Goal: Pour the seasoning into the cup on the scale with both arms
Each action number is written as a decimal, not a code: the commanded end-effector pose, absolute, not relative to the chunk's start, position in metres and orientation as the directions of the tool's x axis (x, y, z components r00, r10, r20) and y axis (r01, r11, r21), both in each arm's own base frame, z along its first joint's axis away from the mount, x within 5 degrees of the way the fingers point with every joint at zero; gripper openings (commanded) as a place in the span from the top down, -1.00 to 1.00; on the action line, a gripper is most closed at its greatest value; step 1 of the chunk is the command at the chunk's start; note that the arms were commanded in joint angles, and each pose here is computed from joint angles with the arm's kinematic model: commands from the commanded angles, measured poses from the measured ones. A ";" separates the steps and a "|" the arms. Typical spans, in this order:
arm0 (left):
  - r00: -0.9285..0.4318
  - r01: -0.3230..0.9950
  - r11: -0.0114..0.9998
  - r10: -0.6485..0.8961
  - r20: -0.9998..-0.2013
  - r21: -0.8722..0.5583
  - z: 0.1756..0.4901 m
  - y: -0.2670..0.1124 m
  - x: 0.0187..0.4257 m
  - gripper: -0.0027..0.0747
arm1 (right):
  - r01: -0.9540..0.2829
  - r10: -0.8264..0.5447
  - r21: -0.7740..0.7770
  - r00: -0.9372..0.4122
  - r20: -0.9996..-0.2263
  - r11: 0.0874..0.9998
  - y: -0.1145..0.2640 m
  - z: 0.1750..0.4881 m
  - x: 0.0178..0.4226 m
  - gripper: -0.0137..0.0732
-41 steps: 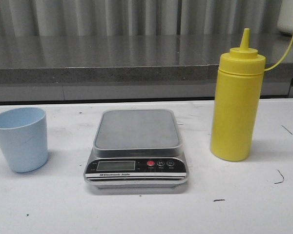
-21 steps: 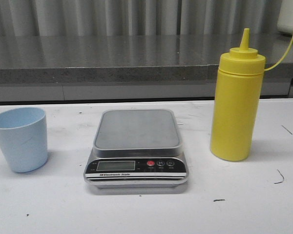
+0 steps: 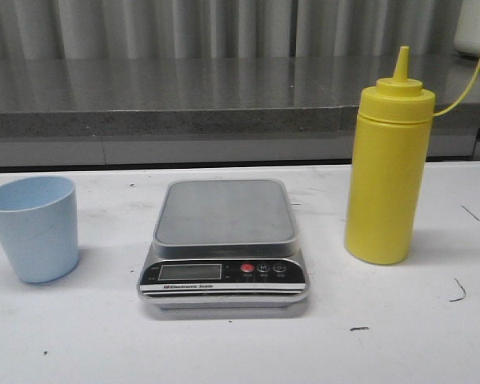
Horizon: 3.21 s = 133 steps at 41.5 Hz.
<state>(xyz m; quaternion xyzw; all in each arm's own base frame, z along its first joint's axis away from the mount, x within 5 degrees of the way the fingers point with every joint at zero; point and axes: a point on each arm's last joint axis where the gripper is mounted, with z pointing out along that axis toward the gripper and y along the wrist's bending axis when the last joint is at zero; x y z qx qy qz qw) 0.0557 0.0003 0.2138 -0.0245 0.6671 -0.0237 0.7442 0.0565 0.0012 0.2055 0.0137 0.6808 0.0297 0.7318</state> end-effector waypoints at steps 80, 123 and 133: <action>-0.454 0.018 0.997 -0.056 -0.889 -0.072 0.347 -0.005 0.118 -0.37 | -0.018 -0.044 -0.040 -0.513 -0.857 0.999 0.000 0.320 0.129 -0.73; -0.909 0.195 0.980 0.167 -0.383 -0.036 0.257 -0.069 0.314 -0.36 | -0.018 -0.044 -0.040 -0.513 -0.857 0.999 0.000 0.320 0.129 -0.73; -0.916 0.187 0.982 0.161 -0.368 -0.037 0.231 -0.074 0.335 -0.18 | -0.018 -0.044 -0.040 -0.513 -0.857 0.999 0.000 0.320 0.129 -0.73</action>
